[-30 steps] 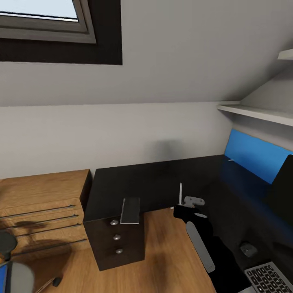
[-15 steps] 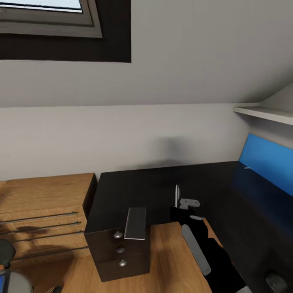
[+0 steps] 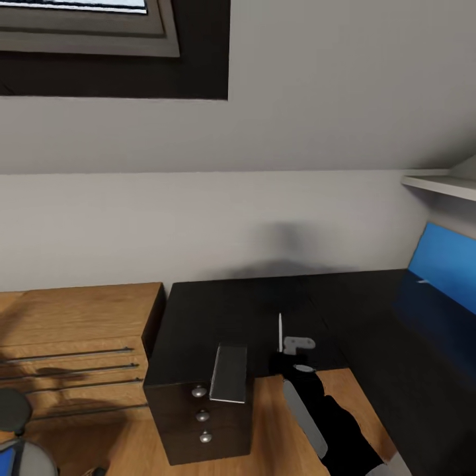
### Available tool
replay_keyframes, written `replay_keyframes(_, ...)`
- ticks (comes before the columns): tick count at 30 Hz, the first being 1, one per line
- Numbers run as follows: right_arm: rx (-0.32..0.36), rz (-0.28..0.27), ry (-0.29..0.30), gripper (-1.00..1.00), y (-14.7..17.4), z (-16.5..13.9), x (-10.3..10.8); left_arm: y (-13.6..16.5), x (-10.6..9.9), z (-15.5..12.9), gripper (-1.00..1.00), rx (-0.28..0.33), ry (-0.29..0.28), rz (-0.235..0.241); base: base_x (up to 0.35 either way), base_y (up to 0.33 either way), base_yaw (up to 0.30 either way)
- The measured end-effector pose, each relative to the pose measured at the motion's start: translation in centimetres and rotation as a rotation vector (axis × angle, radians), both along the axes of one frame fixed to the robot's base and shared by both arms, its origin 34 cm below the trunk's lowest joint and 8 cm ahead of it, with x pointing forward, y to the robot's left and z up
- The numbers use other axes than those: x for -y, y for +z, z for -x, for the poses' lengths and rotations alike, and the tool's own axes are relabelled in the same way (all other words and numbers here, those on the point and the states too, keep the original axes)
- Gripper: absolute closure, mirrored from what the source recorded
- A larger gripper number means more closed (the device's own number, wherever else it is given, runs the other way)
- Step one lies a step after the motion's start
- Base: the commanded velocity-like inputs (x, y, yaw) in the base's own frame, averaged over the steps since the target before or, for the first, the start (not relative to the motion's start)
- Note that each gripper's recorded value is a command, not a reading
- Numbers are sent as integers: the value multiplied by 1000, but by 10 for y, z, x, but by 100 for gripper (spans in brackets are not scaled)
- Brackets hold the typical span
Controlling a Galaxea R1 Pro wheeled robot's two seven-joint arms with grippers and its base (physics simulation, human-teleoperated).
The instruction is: In the bedroom, organize the workspace by keeping the computer under the desk, ensuring the monitor is on the desk, placing the keyboard on the desk next to the monitor, placing the mouse on the desk next to the keyboard, moving the folder from the swivel chair onto the desk next to the mouse, stacking the notebook on top of the folder with the pen on top of the notebook, and positioning the swivel chair next to the desk.
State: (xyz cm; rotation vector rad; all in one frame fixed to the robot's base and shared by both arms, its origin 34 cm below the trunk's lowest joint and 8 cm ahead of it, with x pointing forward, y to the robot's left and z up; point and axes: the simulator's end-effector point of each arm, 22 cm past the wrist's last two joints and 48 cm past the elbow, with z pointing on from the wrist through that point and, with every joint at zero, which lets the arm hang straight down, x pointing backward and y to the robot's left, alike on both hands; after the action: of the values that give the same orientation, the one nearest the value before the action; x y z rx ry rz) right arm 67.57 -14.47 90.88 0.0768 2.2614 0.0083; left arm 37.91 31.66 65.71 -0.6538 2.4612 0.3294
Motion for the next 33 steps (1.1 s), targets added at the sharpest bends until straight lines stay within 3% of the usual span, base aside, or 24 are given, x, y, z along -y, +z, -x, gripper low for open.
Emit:
replay_keyframes(3,-52,27,-7,100,-21,-8,0,2,-1,-2,-100,13,2,-4,317,-6,1)
replay_keyframes(7,-51,75,-40,100,-8,-57,20,2,-1,-3,-100,15,1,-6,321,-54,0)
replay_keyframes(10,-53,81,-30,100,2,-86,25,2,-2,-3,-100,16,1,-7,322,-44,0)
replay_keyframes(14,-78,81,-20,100,3,-99,28,2,-2,-3,-100,16,-2,-8,310,-13,0)
replay_keyframes(19,-136,85,-33,100,-21,-90,36,3,-2,-4,-100,17,-8,-13,120,-2,0)
replay_keyframes(22,-248,9,-49,100,-58,-63,33,5,-4,-7,-100,29,-2,-17,11,0,0)
replay_keyframes(33,-437,-66,-39,100,-85,-25,20,12,-7,-15,-100,60,11,-24,1,0,0)
